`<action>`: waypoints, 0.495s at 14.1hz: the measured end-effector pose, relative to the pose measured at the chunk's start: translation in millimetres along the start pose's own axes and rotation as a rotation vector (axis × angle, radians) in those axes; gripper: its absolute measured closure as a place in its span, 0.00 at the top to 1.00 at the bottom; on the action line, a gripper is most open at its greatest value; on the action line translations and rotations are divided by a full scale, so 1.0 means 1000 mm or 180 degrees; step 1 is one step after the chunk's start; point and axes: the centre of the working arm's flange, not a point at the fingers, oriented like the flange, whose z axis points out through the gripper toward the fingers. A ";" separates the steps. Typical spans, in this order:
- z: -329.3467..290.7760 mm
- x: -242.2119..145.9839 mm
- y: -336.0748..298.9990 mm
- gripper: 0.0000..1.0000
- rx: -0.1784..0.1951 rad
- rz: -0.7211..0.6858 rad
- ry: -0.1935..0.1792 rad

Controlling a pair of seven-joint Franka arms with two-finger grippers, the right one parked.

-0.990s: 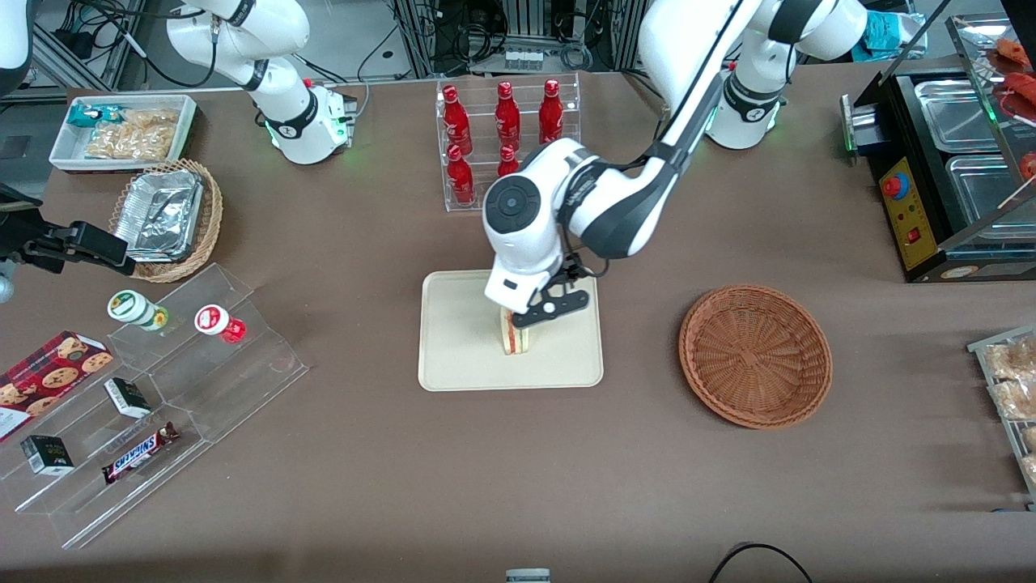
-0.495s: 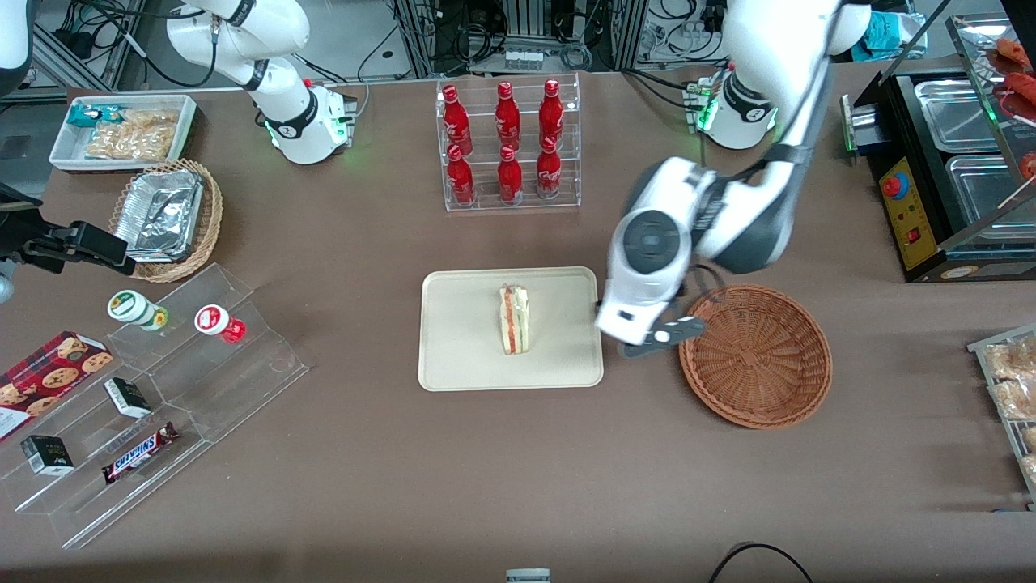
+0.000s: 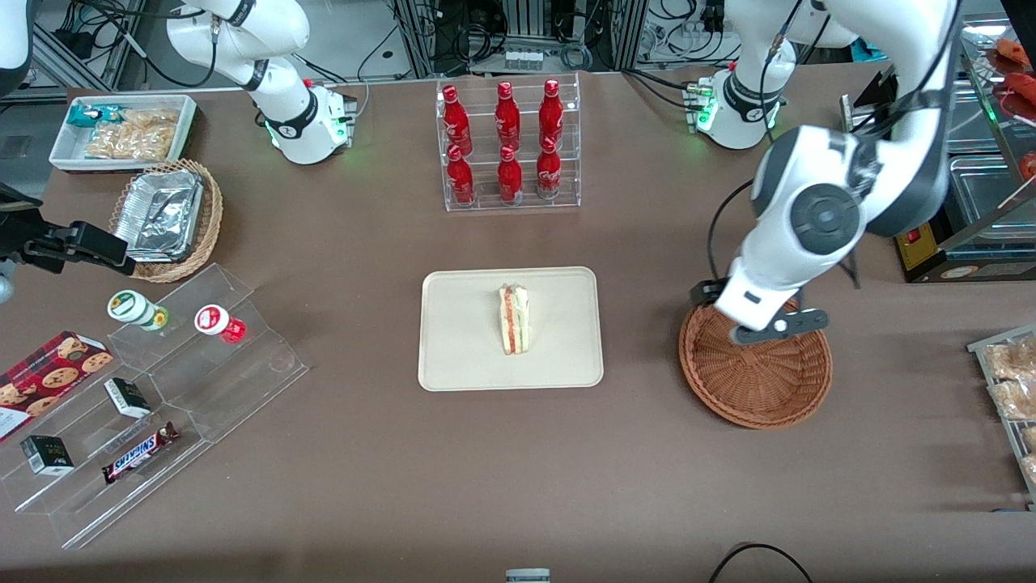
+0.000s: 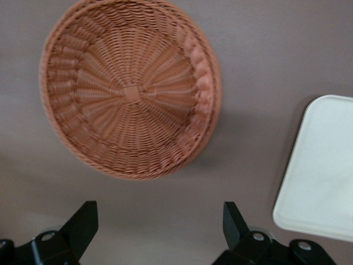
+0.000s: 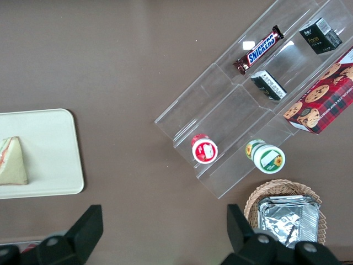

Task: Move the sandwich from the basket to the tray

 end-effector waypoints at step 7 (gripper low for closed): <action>-0.058 -0.013 -0.088 1.00 -0.0191 0.0401 -0.0163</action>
